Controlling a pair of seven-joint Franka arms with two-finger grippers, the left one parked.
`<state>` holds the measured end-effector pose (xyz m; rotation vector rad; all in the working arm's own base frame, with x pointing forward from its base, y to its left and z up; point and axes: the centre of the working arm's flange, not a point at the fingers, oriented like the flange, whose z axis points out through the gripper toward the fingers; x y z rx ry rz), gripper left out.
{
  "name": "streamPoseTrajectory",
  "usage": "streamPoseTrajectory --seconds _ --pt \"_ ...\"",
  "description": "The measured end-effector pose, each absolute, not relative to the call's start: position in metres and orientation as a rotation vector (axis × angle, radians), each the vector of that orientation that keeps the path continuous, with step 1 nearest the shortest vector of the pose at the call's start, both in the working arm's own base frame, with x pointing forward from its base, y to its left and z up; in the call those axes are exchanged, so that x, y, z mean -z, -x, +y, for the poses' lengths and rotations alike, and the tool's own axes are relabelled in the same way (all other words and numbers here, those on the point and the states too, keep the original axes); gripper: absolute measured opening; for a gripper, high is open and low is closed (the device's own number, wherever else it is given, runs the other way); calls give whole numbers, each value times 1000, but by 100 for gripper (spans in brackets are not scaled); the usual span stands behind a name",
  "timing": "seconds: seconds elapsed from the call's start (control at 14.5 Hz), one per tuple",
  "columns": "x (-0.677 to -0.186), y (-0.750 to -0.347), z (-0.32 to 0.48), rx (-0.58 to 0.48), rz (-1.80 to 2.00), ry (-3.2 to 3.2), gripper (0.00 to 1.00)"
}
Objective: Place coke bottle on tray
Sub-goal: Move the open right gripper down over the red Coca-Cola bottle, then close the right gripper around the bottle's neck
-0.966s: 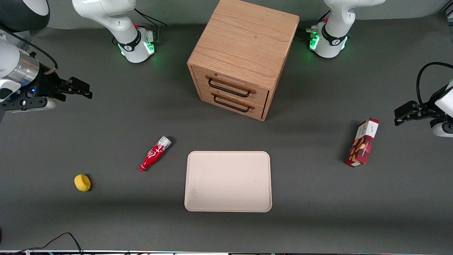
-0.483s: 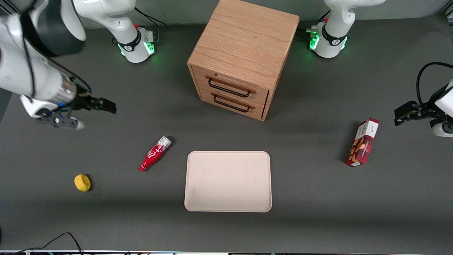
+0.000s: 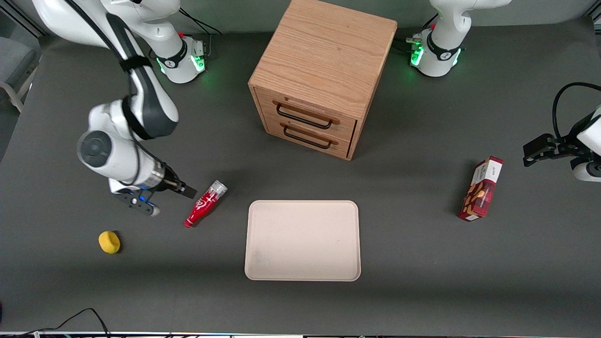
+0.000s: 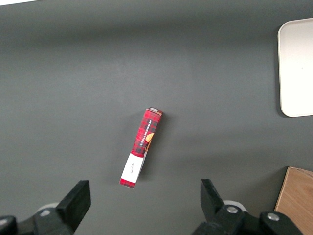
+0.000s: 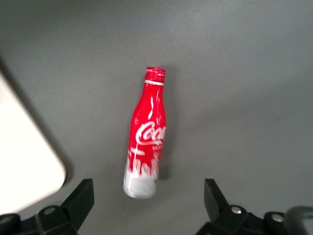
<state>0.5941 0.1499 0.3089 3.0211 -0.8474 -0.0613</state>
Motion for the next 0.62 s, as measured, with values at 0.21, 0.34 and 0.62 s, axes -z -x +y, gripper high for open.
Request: streamPoseTrajectory --seconds 0.21,0.34,0.62 --pt "-259 -594 170 -14 -949 -2968 100" --pt "-239 -597 173 -40 -997 -2967 100" --pt "-219 -597 172 -56 -1032 -2941 100"
